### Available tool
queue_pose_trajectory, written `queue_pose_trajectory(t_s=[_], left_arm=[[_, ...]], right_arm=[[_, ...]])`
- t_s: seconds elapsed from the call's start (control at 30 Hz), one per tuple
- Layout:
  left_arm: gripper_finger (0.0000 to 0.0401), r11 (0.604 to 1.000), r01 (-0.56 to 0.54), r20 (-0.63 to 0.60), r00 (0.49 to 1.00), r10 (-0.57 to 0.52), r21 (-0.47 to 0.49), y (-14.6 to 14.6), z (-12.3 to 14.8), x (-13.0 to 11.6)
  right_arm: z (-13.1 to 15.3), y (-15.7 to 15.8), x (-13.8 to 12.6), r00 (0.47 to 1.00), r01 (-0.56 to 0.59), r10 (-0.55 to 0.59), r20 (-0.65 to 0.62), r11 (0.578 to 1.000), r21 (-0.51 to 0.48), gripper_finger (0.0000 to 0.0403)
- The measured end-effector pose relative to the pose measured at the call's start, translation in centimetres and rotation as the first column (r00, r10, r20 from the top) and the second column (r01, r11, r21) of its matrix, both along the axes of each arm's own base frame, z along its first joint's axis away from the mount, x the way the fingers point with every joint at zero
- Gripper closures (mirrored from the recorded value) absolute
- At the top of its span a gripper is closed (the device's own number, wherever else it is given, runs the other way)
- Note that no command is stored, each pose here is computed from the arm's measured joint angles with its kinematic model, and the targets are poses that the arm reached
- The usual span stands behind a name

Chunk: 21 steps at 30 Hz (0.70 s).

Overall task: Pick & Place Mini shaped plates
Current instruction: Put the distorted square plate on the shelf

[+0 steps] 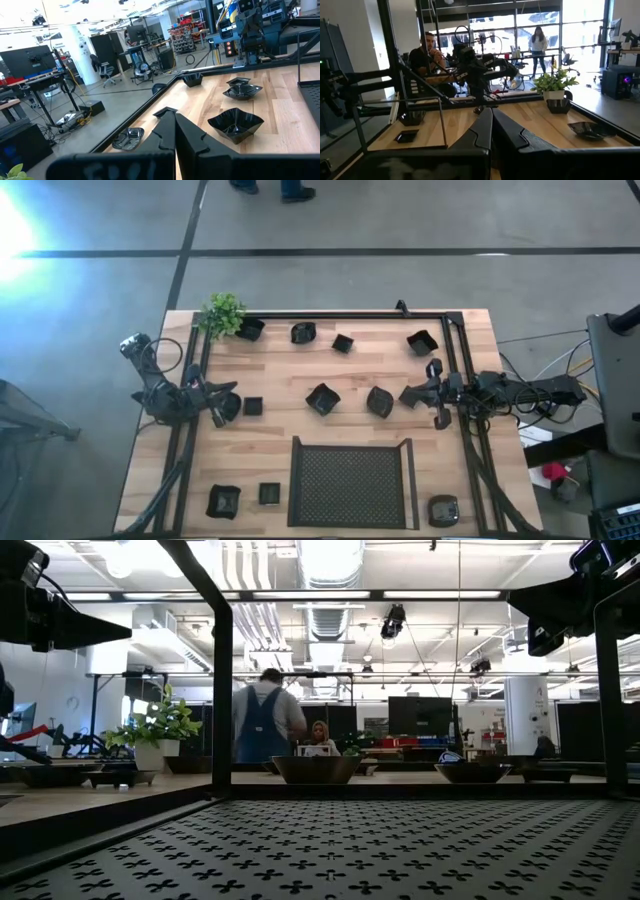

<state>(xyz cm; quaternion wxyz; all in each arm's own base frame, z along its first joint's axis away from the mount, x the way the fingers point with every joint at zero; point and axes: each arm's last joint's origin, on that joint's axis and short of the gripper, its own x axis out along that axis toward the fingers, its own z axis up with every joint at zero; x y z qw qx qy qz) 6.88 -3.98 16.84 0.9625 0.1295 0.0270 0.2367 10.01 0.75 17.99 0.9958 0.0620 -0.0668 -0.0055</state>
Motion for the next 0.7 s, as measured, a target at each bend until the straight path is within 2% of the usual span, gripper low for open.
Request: queue_pose_trajectory(t_s=[0.2, 0.47, 0.7], left_arm=[[0.0401, 1.0, 0.0, 0.0, 1.0, 0.0, 0.0, 0.0, 0.0, 0.0], [0.0401, 1.0, 0.0, 0.0, 1.0, 0.0, 0.0, 0.0, 0.0, 0.0], [0.0401, 1.0, 0.0, 0.0, 1.0, 0.0, 0.0, 0.0, 0.0, 0.0]], right_arm=[[0.01, 0.0, 0.0, 1.0, 0.001, -0.001, 0.002, 1.0, -0.009, 0.0394], [0.4, 0.0, -0.06, 0.999, 0.025, -0.019, 0.04, 0.989, -0.143, 0.0394], [0.5, -0.01, -0.08, 0.998, 0.029, -0.022, 0.051, 0.988, -0.154, 0.0394]])
